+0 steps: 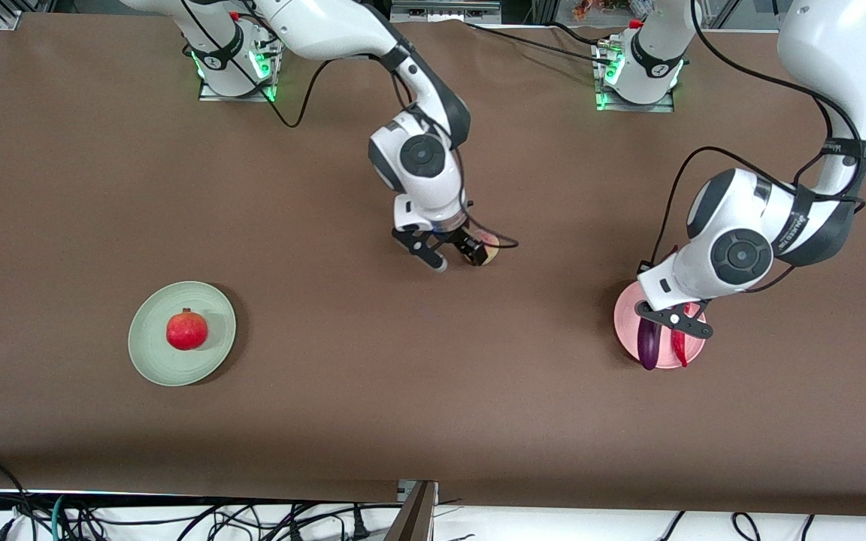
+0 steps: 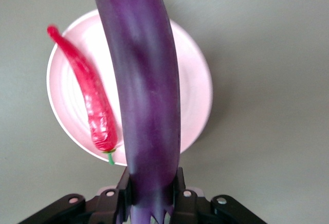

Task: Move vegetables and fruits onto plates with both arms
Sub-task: 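Place the eggplant on the pink plate while the right gripper grasps the peach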

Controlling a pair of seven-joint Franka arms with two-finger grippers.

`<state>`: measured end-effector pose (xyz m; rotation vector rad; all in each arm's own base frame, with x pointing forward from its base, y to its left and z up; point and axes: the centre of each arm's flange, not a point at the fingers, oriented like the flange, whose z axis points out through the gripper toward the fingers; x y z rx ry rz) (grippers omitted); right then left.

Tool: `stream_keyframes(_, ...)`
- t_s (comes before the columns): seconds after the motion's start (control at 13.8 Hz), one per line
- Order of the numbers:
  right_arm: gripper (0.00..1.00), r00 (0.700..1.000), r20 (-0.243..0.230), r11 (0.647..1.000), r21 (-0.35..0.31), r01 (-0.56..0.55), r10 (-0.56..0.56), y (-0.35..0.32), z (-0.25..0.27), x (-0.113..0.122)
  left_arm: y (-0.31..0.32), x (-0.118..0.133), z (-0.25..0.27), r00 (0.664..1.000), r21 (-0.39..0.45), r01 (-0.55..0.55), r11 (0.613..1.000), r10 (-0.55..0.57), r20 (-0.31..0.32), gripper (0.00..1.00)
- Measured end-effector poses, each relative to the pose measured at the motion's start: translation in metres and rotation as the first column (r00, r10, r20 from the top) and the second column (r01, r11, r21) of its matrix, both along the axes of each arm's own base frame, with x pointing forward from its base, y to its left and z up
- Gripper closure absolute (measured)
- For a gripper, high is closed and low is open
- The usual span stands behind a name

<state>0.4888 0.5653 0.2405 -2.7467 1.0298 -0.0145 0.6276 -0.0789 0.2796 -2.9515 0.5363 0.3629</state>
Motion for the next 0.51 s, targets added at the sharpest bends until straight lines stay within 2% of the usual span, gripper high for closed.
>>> stream_keyframes(0.44, 0.01, 0.999, 0.036, 0.999, -0.023, -0.034, 0.034, 0.019, -0.024, -0.007, 0.015, 0.001, -0.040, 0.999, -0.009, -0.024, 1.000, 0.024, -0.044, 0.66)
stream_keyframes(0.51, 0.01, 0.998, 0.047, 0.999, -0.017, -0.035, 0.036, 0.021, -0.031, -0.008, 0.015, 0.000, -0.045, 0.998, -0.012, -0.025, 1.000, 0.024, -0.054, 0.62)
